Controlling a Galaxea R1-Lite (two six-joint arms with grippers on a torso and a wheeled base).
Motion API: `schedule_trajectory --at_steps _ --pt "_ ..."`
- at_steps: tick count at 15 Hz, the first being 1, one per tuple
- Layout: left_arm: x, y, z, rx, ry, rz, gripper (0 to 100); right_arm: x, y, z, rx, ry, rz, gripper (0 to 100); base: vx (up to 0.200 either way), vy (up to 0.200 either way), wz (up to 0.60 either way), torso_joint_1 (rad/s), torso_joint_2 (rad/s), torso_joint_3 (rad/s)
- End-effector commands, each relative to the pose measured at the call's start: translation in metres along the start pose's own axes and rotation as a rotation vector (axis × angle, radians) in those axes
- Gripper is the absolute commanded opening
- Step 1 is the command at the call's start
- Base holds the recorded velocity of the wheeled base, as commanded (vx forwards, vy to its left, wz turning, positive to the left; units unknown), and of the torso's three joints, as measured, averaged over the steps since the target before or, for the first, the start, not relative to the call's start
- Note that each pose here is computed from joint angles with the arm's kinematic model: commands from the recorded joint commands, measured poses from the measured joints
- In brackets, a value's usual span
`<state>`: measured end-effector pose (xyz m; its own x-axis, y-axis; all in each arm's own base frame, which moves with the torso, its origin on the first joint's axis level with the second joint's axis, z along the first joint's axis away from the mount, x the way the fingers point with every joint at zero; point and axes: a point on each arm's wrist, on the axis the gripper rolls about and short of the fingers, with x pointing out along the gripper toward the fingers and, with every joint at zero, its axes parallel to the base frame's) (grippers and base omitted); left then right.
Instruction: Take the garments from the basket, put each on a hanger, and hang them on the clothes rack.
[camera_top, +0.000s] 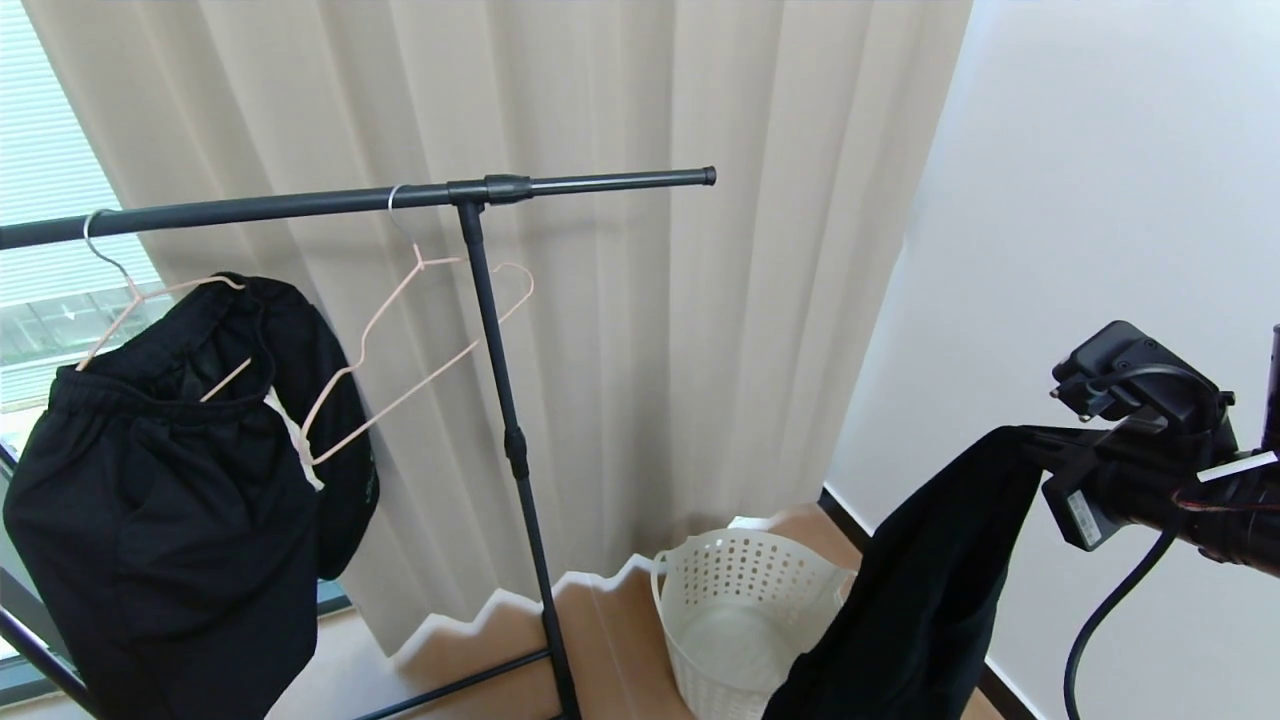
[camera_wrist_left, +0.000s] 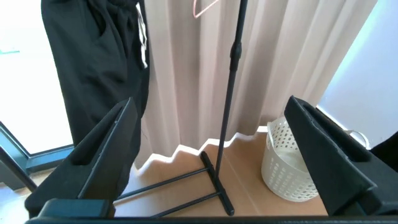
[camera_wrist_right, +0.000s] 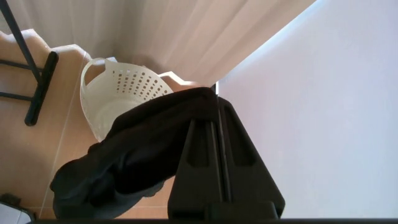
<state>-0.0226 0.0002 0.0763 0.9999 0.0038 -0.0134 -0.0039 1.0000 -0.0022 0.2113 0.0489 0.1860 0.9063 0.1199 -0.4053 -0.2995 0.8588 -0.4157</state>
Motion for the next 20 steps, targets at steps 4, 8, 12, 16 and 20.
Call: schedule_trajectory --at_steps 4,8,12,16,20 --pt "0.0002 0.0000 -0.0003 -0.001 0.002 0.001 100 -0.0045 -0.0008 0.0010 0.001 -0.013 -0.006 0 0.000 0.000 0.00 0.232 -0.53 -0.297" --pt "0.0004 0.0000 -0.0007 0.002 0.003 0.001 100 -0.0076 -0.0009 0.0004 0.001 -0.018 -0.006 0 0.000 0.000 0.00 0.182 -0.39 -0.221" --pt "0.0004 0.0000 -0.0007 0.004 0.003 0.001 100 -0.0074 0.0009 -0.0026 -0.002 -0.009 0.000 0 0.000 0.000 0.00 0.166 -0.36 -0.194" --pt "0.0002 -0.0001 -0.0003 0.004 0.002 -0.004 100 -0.0081 0.0002 -0.0013 0.001 -0.039 -0.014 0 0.000 0.000 0.15 0.057 -0.12 -0.063" --pt "0.0002 -0.0001 -0.0003 0.002 0.002 -0.004 100 -0.0081 0.0012 -0.0035 0.002 -0.061 -0.026 0 0.000 0.000 0.60 0.006 -0.01 -0.002"
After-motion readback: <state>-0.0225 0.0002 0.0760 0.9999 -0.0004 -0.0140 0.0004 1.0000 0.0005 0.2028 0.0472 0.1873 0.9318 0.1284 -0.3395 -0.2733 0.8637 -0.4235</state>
